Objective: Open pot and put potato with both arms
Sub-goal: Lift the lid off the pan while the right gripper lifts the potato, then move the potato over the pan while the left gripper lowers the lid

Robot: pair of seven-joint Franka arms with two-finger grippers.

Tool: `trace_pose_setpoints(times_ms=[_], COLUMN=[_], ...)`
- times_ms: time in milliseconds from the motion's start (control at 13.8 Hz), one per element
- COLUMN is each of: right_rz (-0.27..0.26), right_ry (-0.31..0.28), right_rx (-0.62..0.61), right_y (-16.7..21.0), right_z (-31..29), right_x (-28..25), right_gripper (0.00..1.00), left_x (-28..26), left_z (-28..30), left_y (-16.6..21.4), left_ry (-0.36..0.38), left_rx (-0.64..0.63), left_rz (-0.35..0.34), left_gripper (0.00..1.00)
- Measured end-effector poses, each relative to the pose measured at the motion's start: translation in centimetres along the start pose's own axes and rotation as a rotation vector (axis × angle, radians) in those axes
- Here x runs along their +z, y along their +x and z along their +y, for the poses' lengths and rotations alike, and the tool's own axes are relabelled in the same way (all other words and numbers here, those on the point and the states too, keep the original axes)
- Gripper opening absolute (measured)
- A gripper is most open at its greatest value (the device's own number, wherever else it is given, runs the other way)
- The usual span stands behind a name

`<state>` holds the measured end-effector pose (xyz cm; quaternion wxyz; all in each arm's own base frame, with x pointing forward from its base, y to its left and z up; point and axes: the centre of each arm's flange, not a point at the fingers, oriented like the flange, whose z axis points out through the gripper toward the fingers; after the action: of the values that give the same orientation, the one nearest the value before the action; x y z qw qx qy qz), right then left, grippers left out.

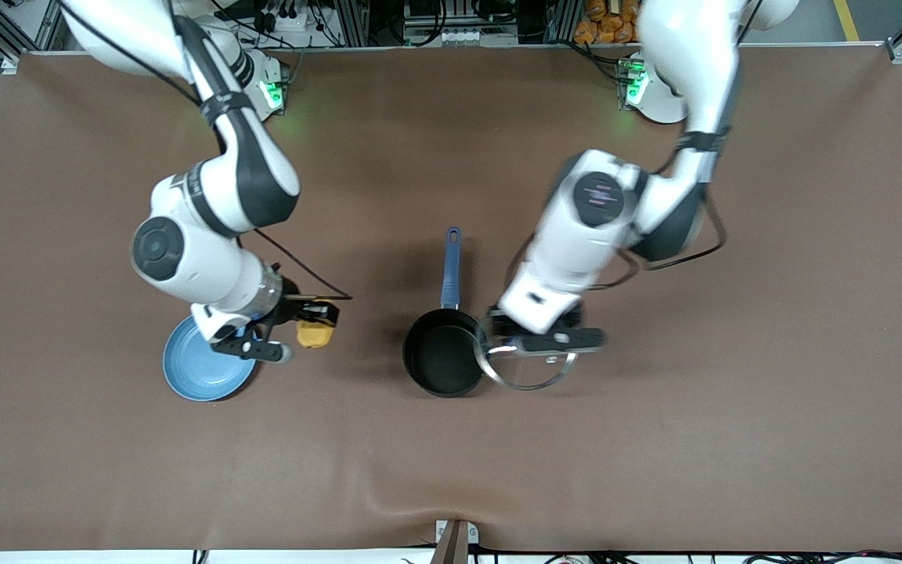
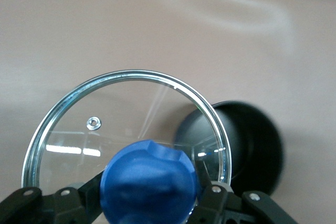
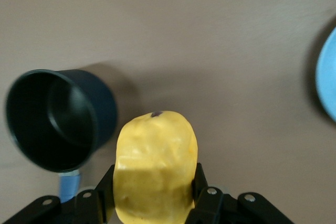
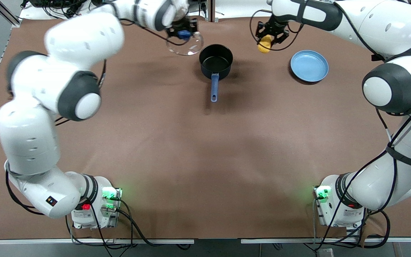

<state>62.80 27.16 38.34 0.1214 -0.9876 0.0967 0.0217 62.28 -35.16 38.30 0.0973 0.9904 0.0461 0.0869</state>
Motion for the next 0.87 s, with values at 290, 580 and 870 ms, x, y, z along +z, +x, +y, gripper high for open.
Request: trace_pose_setpoints(times_ms=[290,580,870], right_rz=[0.036,0.039,0.101], right_ry=[0.039,0.048,0.093], right_rx=[-0.006,-0.032,-0.016], right_y=[-2.9,-4.5,-5.3], right_z=[-6.1,-8.4,-11.8], right_x=[-2.1,-2.2,1.1], right_gripper=[0.59,0.59,0.59], left_x=[-0.7,3.8,8.8], left_z=[-13.9,-22.2,-27.4], left_y=[1.0,-0.2,-2.3], left_ry=[0.011,0.047,0.088], left_rx=[0.038,0.092,0.144], left_rz=[-0.077,-0.044,-0.044], left_gripper=[0.61,0.61,0.61])
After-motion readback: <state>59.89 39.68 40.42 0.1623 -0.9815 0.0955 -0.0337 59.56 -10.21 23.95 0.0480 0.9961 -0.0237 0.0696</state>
